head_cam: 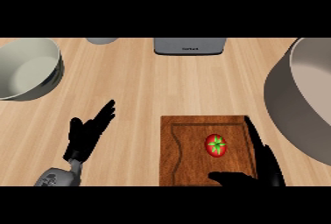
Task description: Pick the tomato from the cutting board and place it in the pot
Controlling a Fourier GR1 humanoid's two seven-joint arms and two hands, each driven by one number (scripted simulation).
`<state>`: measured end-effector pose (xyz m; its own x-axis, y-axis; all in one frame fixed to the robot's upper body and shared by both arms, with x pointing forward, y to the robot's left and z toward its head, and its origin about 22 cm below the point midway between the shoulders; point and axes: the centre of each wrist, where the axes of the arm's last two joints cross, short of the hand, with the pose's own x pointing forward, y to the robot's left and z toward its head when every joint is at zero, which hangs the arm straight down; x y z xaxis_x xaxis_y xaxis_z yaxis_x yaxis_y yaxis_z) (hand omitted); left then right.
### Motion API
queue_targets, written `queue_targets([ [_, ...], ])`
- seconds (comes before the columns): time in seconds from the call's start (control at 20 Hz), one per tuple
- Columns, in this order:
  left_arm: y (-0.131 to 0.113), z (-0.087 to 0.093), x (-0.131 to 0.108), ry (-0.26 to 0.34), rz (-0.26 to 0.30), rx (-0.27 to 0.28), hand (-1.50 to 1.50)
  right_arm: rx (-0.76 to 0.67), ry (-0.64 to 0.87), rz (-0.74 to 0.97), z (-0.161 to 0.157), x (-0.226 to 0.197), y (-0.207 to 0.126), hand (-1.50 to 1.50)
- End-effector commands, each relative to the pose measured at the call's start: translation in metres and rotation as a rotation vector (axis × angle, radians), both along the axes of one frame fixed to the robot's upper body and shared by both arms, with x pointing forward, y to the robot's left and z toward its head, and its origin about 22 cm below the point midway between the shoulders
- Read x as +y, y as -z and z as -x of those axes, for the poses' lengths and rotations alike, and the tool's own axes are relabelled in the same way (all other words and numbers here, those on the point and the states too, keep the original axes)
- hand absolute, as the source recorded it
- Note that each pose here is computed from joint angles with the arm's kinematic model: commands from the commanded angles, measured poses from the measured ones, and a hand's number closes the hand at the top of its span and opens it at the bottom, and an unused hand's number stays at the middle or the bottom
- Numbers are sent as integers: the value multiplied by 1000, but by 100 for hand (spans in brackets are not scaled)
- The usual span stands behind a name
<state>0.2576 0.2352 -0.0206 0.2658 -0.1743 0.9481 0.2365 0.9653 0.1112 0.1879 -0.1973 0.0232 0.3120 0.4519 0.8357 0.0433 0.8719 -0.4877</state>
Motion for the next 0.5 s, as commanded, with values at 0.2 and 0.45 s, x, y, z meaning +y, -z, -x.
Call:
queue_targets([
  [0.2, 9, 4, 8, -4, -13, -5, 0, -89, -20, -207, 3, -6, 37, -150],
  [0.45, -8, 2, 15, 3, -9, -2, 0, -111, -13, -324, -10, -4, 39, -150],
])
